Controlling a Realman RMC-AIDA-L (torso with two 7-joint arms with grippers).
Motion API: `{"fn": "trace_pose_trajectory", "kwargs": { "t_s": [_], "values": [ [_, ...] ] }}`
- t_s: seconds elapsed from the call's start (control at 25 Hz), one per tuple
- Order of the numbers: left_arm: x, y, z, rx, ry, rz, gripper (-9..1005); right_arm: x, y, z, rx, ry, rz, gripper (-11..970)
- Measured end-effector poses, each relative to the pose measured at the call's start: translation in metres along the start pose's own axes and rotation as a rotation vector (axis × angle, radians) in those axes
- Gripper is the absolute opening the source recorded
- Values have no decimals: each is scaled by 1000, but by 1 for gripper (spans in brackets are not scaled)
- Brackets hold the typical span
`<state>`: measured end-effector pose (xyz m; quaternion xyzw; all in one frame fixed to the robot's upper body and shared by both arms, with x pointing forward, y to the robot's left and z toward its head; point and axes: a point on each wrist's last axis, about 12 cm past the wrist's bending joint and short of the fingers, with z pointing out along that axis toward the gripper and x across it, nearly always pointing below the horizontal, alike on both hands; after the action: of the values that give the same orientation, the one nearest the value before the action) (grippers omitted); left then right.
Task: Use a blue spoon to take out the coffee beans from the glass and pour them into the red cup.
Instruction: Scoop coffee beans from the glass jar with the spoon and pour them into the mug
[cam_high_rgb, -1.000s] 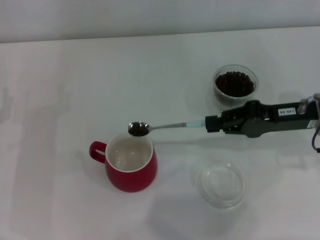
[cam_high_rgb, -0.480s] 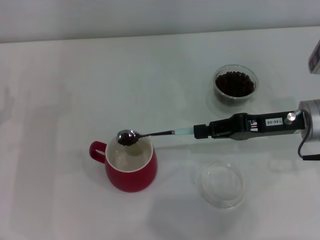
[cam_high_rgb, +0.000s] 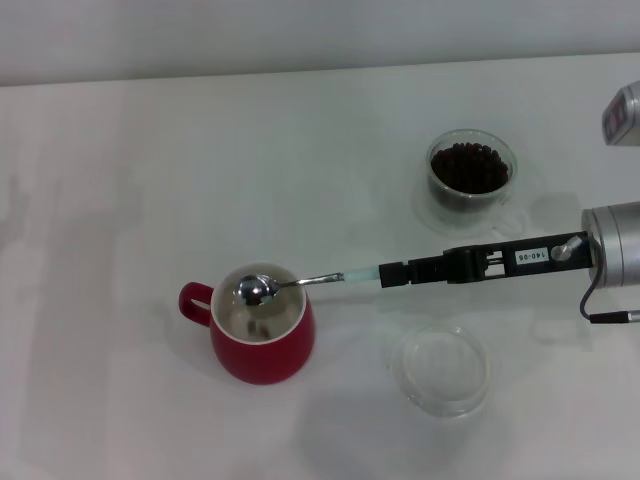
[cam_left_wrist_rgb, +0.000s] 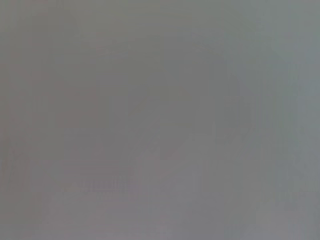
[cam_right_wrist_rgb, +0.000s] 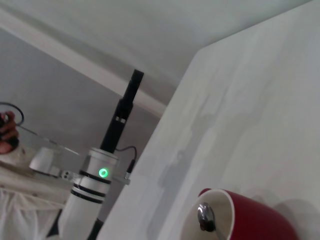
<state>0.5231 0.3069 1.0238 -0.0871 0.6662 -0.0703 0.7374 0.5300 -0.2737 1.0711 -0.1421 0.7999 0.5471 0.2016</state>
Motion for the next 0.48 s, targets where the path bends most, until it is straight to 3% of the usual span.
{"fn": "trace_pose_trajectory", "kwargs": {
  "t_s": [0.48],
  "values": [
    [0,0,0,1,1,1,788,-2,0,-3,1,-9,-219,158]
  ]
}}
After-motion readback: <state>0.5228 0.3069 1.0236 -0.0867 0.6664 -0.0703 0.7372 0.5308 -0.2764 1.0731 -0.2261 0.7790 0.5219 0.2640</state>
